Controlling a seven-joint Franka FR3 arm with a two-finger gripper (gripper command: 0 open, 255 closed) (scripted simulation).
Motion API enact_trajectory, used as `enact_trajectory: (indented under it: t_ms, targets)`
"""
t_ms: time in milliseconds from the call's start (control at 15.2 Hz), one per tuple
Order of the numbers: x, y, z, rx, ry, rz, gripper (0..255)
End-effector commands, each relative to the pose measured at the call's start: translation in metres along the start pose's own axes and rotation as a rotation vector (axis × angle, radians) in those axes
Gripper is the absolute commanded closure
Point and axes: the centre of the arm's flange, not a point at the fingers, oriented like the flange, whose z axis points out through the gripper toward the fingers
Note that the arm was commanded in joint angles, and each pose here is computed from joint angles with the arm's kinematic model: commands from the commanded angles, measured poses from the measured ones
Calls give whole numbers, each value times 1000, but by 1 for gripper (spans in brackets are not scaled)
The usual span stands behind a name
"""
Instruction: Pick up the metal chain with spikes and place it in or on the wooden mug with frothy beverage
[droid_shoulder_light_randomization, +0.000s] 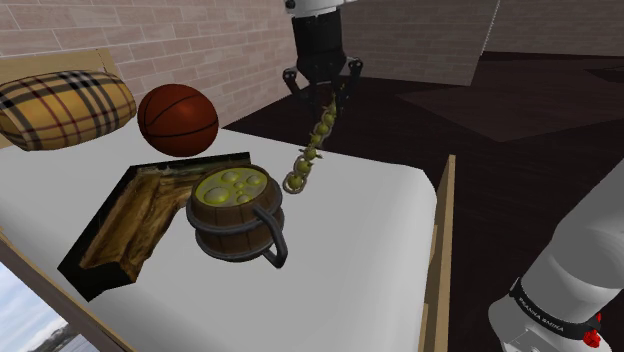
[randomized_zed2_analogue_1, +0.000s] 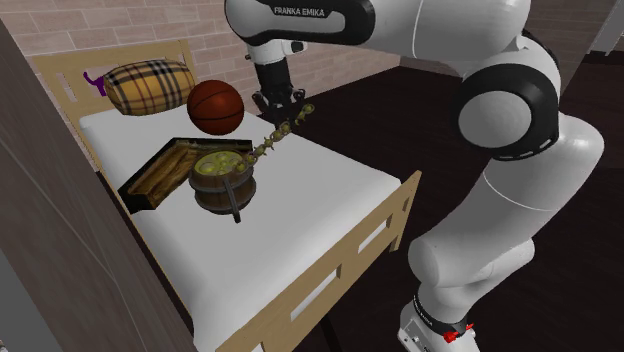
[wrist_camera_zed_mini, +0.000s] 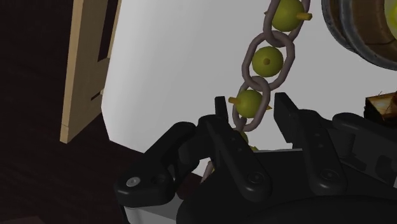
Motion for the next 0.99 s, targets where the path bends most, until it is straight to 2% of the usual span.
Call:
enact_trajectory:
  t_ms: [0,660,924]
  targets:
    - [-8,-26,-6,1,-1,2,255]
    - [-53,-150,-34,1,-1,2,255]
    - [-54,-153,-13,1,-1,2,255]
